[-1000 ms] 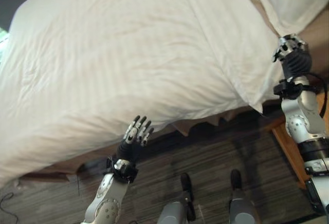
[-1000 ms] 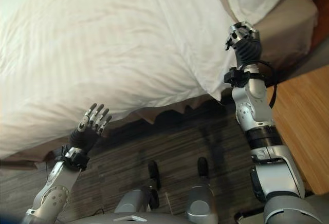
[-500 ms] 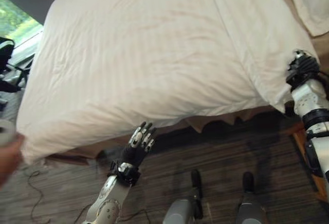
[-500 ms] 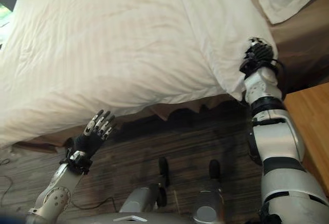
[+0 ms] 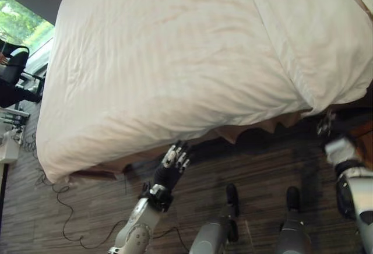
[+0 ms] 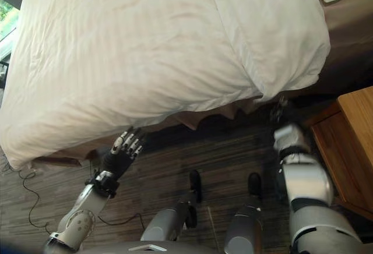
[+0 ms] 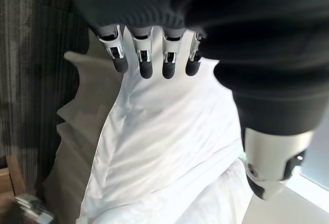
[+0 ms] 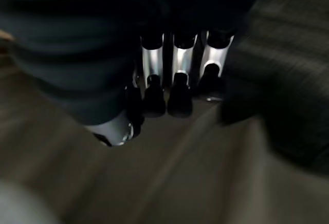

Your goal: Making the bed.

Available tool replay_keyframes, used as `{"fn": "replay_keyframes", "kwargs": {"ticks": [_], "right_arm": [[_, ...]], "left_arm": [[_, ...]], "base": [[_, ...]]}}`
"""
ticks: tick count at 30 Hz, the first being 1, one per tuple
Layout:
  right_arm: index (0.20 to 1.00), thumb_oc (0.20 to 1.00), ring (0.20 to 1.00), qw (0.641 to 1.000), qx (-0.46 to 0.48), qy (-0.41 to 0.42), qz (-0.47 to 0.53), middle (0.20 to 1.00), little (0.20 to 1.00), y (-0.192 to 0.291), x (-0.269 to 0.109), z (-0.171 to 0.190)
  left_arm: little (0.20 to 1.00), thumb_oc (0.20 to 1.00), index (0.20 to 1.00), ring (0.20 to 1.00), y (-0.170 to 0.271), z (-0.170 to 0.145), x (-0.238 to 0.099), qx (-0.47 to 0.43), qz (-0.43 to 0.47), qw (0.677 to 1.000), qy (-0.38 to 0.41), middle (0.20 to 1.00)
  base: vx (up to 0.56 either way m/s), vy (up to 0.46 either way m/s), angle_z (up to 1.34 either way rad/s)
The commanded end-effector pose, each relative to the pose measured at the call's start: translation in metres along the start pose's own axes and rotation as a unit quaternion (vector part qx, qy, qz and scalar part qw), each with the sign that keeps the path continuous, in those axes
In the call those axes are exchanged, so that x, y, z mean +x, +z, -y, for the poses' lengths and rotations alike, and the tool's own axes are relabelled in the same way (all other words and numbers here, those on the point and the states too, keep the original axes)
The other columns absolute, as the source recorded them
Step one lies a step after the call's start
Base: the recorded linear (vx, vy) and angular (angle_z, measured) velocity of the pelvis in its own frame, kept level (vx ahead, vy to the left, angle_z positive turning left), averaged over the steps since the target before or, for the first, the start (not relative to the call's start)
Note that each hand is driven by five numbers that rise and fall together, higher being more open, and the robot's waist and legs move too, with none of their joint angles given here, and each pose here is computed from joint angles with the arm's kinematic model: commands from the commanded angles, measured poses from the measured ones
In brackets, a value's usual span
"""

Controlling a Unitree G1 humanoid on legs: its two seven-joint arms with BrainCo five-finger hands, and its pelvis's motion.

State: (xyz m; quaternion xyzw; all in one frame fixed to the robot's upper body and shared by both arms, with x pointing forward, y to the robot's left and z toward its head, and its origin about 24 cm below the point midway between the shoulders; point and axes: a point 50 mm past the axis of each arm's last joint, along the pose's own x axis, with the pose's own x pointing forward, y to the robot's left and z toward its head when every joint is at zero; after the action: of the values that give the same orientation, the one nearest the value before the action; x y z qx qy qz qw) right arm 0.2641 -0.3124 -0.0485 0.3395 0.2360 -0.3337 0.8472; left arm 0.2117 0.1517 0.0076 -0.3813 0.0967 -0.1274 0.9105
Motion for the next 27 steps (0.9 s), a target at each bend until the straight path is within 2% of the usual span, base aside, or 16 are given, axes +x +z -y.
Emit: {"fn": "replay_keyframes", "kwargs": {"ticks": [1, 3, 7, 8, 9, 10, 12, 13, 14, 16, 17, 19, 23, 25, 27], "right_arm": [[0.2, 0.2, 0.2, 0.998, -0.05, -0.001, -0.035, 0.2, 0.2, -0.023, -0.003, 0.011], [0.2, 0.2, 0.2, 0.992, -0.105, -0.044, -0.057, 0.2, 0.2, -0.045, -0.014, 0.062], [0.2, 0.2, 0.2, 0.988, -0.133, -0.064, -0.046, 0.2, 0.2, -0.052, -0.028, 0.1], [0.2, 0.2, 0.2, 0.985, -0.166, -0.041, -0.018, 0.2, 0.2, -0.049, -0.036, 0.109], [0.2, 0.2, 0.2, 0.985, -0.166, -0.041, -0.018, 0.2, 0.2, -0.049, -0.036, 0.109], [0.2, 0.2, 0.2, 0.976, -0.212, 0.031, 0.034, 0.2, 0.2, -0.035, -0.044, 0.092], [0.2, 0.2, 0.2, 0.97, -0.23, 0.061, 0.05, 0.2, 0.2, -0.032, -0.048, 0.084], [0.834, 0.834, 0.834, 0.951, -0.255, 0.139, 0.104, 0.834, 0.834, -0.013, -0.058, 0.055], [1.0, 1.0, 1.0, 0.948, -0.26, 0.15, 0.109, 1.0, 1.0, -0.013, -0.06, 0.051], [1.0, 1.0, 1.0, 0.934, -0.264, 0.204, 0.124, 1.0, 1.0, -0.014, -0.066, 0.027], [1.0, 1.0, 1.0, 0.935, -0.264, 0.204, 0.124, 1.0, 1.0, -0.015, -0.066, 0.027], [1.0, 1.0, 1.0, 0.914, -0.27, 0.27, 0.135, 1.0, 1.0, -0.025, -0.079, -0.004], [1.0, 1.0, 1.0, 0.896, -0.276, 0.317, 0.142, 1.0, 1.0, -0.037, -0.091, -0.026], [1.0, 1.0, 1.0, 0.881, -0.284, 0.355, 0.131, 1.0, 1.0, -0.055, -0.103, -0.042], [1.0, 1.0, 1.0, 0.864, -0.307, 0.378, 0.13, 1.0, 1.0, -0.062, -0.111, -0.051]], "left_arm": [[1.0, 1.0, 1.0, 1.0, 0.023, 0.007, 0.013, 0.006, 0.065, 0.997, -0.03, 1.0], [1.0, 1.0, 1.0, 1.0, 0.028, 0.002, 0.009, 0.004, 0.084, 0.996, -0.018, 1.0], [1.0, 1.0, 1.0, 1.0, 0.033, -0.004, 0.005, 0.001, 0.103, 0.995, 0.001, 1.0], [1.0, 1.0, 1.0, 1.0, 0.035, -0.008, 0.002, 0.003, 0.115, 0.993, 0.014, 1.0], [1.0, 1.0, 1.0, 1.0, 0.035, -0.008, 0.002, 0.003, 0.115, 0.993, 0.014, 1.0], [1.0, 1.0, 1.0, 1.0, 0.038, -0.017, -0.001, 0.014, 0.121, 0.992, 0.037, 1.0], [1.0, 1.0, 1.0, 1.0, 0.037, -0.02, -0.003, 0.019, 0.119, 0.992, 0.045, 1.0], [1.0, 1.0, 1.0, 1.0, 0.03, -0.026, -0.004, 0.036, 0.1, 0.993, 0.058, 1.0], [1.0, 1.0, 1.0, 1.0, 0.026, -0.028, -0.005, 0.052, 0.084, 0.993, 0.06, 1.0], [1.0, 1.0, 1.0, 1.0, 0.015, -0.033, -0.008, 0.058, 0.056, 0.994, 0.071, 1.0], [1.0, 1.0, 1.0, 1.0, 0.015, -0.033, -0.009, 0.058, 0.056, 0.994, 0.071, 1.0], [1.0, 1.0, 1.0, 1.0, -0.002, -0.042, -0.018, 0.05, 0.022, 0.993, 0.101, 1.0], [1.0, 1.0, 1.0, 1.0, -0.017, -0.045, -0.027, 0.049, -0.003, 0.991, 0.125, 1.0], [1.0, 1.0, 1.0, 1.0, -0.033, -0.045, -0.036, 0.019, -0.015, 0.988, 0.151, 1.0], [1.0, 1.0, 1.0, 1.0, -0.034, -0.043, -0.036, 0.041, -0.019, 0.987, 0.154, 1.0]], "base": [[0.04, 0.0, 0.02], [0.05, 0.005, 0.01], [0.04, 0.017, 0.01], [0.07, 0.036, 0.05], [0.1, 0.035, 0.02], [0.09, 0.015, -0.05], [0.08, 0.051, -0.18], [0.07, 0.098, -0.17], [0.07, 0.13, -0.01], [0.0, 0.087, 0.11], [-0.02, 0.081, -0.08], [-0.01, 0.066, -0.04], [-0.04, 0.087, 0.05], [-0.04, 0.103, 0.05], [-0.05, 0.094, 0.11]]}}
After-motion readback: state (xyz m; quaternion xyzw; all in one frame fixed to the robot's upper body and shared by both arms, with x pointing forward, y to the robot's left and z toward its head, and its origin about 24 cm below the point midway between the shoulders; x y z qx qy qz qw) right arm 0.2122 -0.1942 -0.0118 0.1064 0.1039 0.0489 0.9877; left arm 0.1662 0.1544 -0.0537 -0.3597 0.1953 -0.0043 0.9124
